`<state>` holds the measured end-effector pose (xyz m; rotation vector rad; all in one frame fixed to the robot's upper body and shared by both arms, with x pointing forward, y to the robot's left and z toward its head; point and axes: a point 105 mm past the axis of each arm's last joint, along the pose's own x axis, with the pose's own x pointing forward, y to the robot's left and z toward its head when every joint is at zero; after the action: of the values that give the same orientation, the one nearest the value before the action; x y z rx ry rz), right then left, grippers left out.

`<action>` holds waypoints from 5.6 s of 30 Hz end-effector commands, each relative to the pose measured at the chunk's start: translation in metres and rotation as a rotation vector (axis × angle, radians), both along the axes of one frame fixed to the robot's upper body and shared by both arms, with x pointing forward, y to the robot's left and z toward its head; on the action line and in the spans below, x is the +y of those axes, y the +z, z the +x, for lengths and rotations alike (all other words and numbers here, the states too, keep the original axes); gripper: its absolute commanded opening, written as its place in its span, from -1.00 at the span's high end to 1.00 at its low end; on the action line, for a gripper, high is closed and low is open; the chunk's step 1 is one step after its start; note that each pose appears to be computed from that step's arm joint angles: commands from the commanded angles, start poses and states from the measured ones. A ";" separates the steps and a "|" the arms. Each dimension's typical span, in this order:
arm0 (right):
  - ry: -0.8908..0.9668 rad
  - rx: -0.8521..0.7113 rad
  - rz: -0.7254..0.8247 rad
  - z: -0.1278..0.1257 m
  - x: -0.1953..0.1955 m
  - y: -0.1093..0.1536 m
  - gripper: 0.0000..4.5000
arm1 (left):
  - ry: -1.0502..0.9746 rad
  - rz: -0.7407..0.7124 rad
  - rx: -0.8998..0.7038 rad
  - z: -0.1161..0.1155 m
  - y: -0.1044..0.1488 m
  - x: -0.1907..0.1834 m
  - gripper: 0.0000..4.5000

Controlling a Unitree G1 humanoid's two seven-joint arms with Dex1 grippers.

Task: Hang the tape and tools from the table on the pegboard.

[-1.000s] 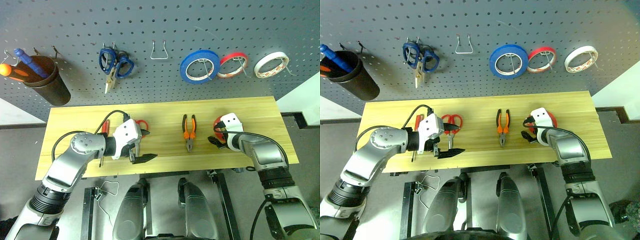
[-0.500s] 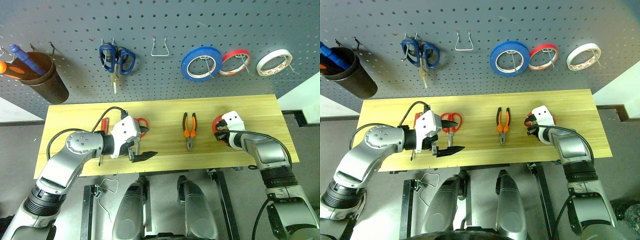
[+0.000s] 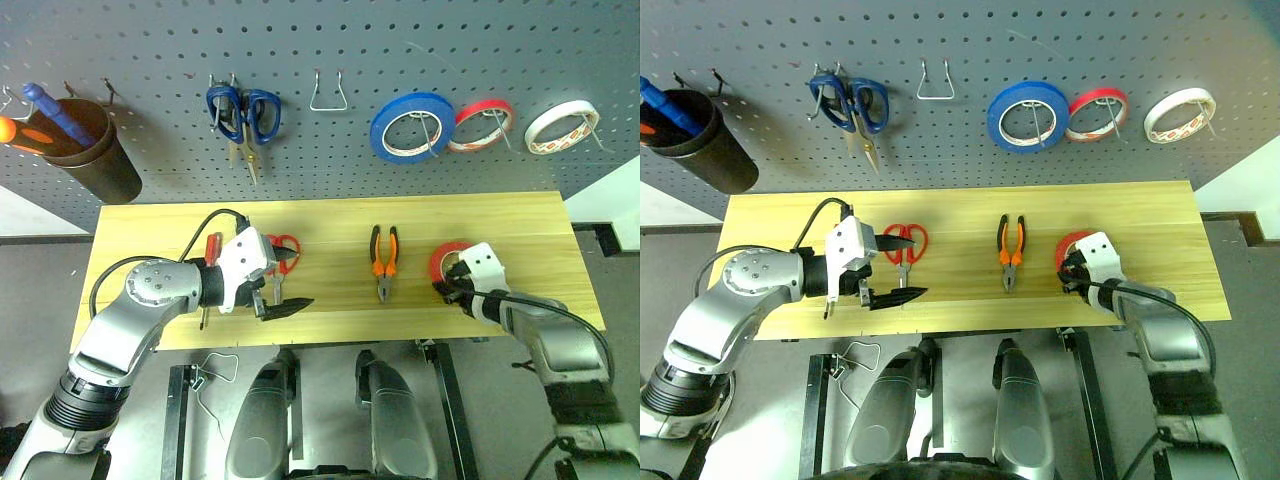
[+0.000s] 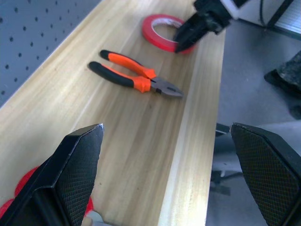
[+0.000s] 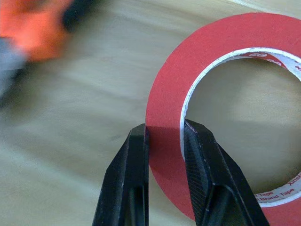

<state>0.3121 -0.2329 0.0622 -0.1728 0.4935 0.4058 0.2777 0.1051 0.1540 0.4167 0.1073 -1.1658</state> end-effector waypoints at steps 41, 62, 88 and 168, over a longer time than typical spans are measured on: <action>0.130 -0.734 0.038 -0.024 0.024 0.200 0.69 | -0.081 -0.316 -0.252 0.000 0.039 -0.008 -1.00; 0.049 -0.724 0.180 0.045 0.022 0.165 0.69 | -0.056 -0.294 -0.266 -0.004 0.044 -0.002 -1.00; -0.116 -0.660 0.176 0.080 0.007 0.134 -0.98 | -0.034 -0.293 -0.267 -0.006 0.042 -0.002 -1.00; -0.253 0.153 0.053 0.053 0.143 0.051 -0.98 | 0.192 -0.094 0.031 -0.040 -0.018 0.023 -1.00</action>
<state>0.3650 -0.0938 0.1058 -0.0360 0.6692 0.1754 0.2429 0.1309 0.1278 0.2976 0.1535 -0.9681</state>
